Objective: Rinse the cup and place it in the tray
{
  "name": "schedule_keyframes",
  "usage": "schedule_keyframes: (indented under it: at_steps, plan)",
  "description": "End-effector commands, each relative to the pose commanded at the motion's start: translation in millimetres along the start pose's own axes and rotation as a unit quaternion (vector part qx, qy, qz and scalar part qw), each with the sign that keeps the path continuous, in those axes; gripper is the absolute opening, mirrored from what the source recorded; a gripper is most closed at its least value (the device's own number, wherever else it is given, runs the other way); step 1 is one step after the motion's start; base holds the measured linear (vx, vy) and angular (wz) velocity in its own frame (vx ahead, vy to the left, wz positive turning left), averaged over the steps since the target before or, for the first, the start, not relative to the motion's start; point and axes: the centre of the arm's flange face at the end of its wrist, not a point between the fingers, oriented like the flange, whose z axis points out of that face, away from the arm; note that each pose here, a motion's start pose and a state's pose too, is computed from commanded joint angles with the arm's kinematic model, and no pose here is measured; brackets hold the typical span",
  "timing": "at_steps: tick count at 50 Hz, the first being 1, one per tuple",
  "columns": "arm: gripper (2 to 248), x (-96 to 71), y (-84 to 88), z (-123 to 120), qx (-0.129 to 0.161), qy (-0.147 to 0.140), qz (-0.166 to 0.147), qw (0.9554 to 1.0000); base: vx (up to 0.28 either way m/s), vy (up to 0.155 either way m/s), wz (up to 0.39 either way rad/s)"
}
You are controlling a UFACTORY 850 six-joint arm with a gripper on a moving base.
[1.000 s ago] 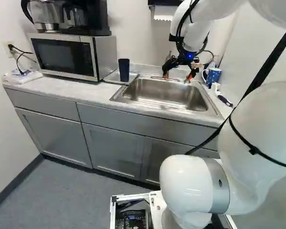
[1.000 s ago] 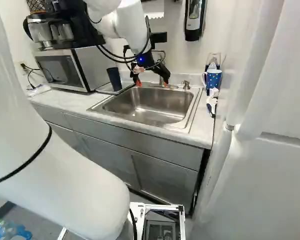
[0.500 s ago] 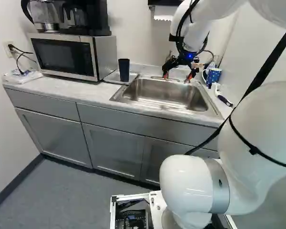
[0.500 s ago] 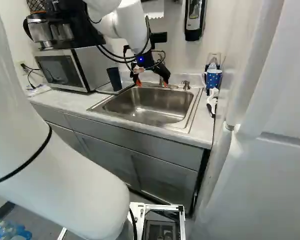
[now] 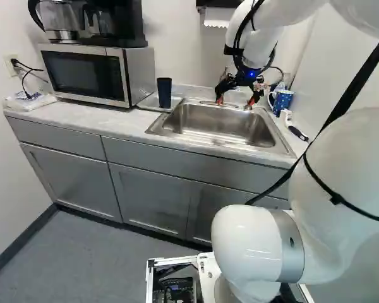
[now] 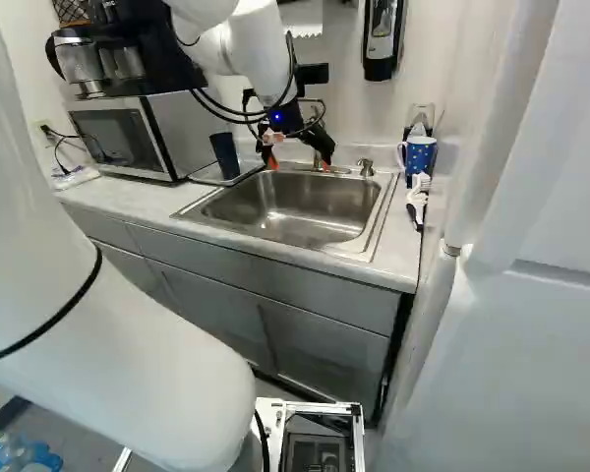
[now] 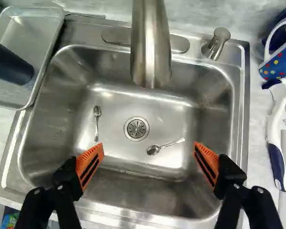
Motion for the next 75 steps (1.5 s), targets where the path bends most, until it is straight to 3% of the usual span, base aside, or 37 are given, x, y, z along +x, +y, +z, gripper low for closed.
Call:
schedule_keyframes:
  at_steps: [36,75]
  plan:
    - [247,0.0,0.0,0.0,0.000,0.000,0.000,1.0000,-0.016,0.017,-0.014]
    - [247,0.0,0.0,0.0,0.000,0.000,0.000,1.0000,-0.101,0.097,-0.007]
